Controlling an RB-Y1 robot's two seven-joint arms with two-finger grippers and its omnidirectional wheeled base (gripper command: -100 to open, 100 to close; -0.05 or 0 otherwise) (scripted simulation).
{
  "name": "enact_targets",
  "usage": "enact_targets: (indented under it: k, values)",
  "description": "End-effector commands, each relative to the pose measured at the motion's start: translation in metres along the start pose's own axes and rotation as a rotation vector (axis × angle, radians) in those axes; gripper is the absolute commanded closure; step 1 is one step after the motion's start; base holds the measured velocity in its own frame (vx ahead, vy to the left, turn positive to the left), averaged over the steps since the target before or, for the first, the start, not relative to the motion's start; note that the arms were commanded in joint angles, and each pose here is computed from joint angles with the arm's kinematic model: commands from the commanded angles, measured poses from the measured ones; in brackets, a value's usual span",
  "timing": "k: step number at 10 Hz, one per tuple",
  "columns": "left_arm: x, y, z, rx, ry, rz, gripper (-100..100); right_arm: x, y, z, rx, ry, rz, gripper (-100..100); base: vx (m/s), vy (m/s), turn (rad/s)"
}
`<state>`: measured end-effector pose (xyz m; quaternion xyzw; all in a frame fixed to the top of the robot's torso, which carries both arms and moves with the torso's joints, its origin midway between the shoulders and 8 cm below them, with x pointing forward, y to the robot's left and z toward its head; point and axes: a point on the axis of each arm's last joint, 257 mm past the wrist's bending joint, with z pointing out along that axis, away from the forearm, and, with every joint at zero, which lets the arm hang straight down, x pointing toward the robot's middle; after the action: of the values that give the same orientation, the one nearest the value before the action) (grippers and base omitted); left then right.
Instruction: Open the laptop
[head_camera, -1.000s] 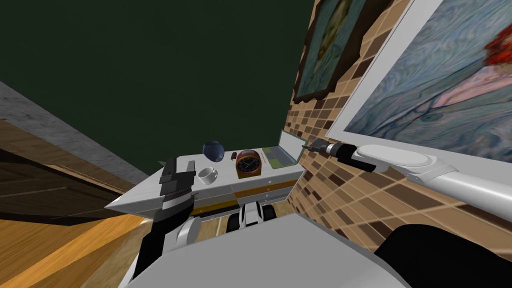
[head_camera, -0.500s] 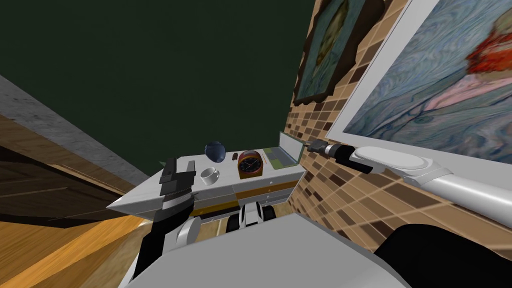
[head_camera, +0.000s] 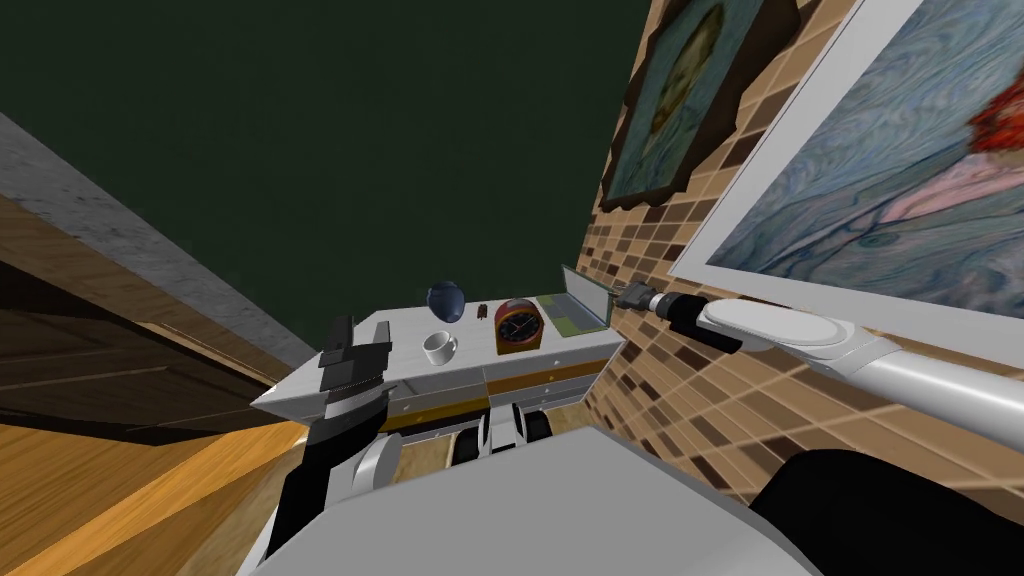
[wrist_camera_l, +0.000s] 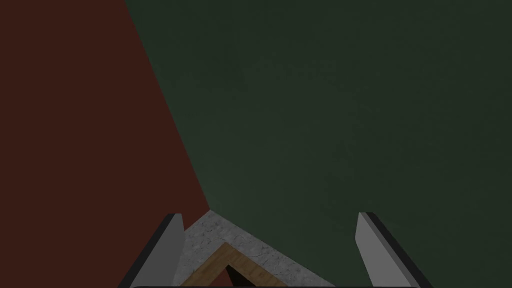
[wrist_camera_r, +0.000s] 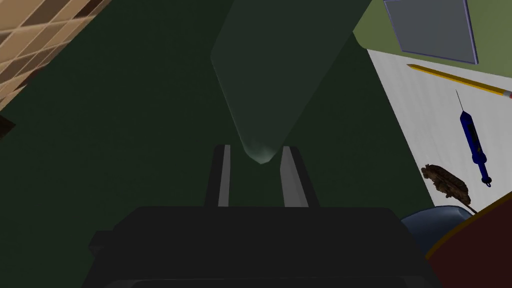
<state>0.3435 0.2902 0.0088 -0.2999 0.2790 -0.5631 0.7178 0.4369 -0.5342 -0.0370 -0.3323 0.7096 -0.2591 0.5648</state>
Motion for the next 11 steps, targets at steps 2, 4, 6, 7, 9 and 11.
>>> enact_targets:
  k: [2, 4, 6, 7, 9, 11]
  values:
    - [0.000, 0.000, 0.000, 0.000, 0.000, 0.000, 0, 0.008, 0.002, -0.002, 0.006, 0.020, -0.079, 100, -0.002, 0.092, 0.015]
    - [0.000, 0.000, 0.000, 0.000, 0.000, 0.000, 0, 0.028, 0.007, -0.006, 0.032, 0.054, -0.160, 100, -0.001, 0.061, 0.067]
    - [0.000, 0.000, 0.000, 0.000, 0.000, 0.000, 0, 0.045, 0.014, -0.011, 0.053, 0.085, -0.236, 100, -0.015, 0.086, 0.067]
    - [0.000, 0.000, 0.000, 0.000, 0.000, 0.000, 0, 0.053, 0.016, -0.013, 0.065, 0.100, -0.275, 100, -0.009, 0.090, 0.070]
    - [0.000, 0.000, 0.000, 0.000, 0.000, 0.000, 0, 0.061, 0.020, -0.016, 0.075, 0.114, -0.313, 100, 0.004, 0.053, 0.042]
    - [0.000, 0.000, 0.000, 0.000, 0.000, 0.000, 0, 0.075, 0.027, -0.021, 0.093, 0.139, -0.391, 100, 0.001, 0.073, 0.069]
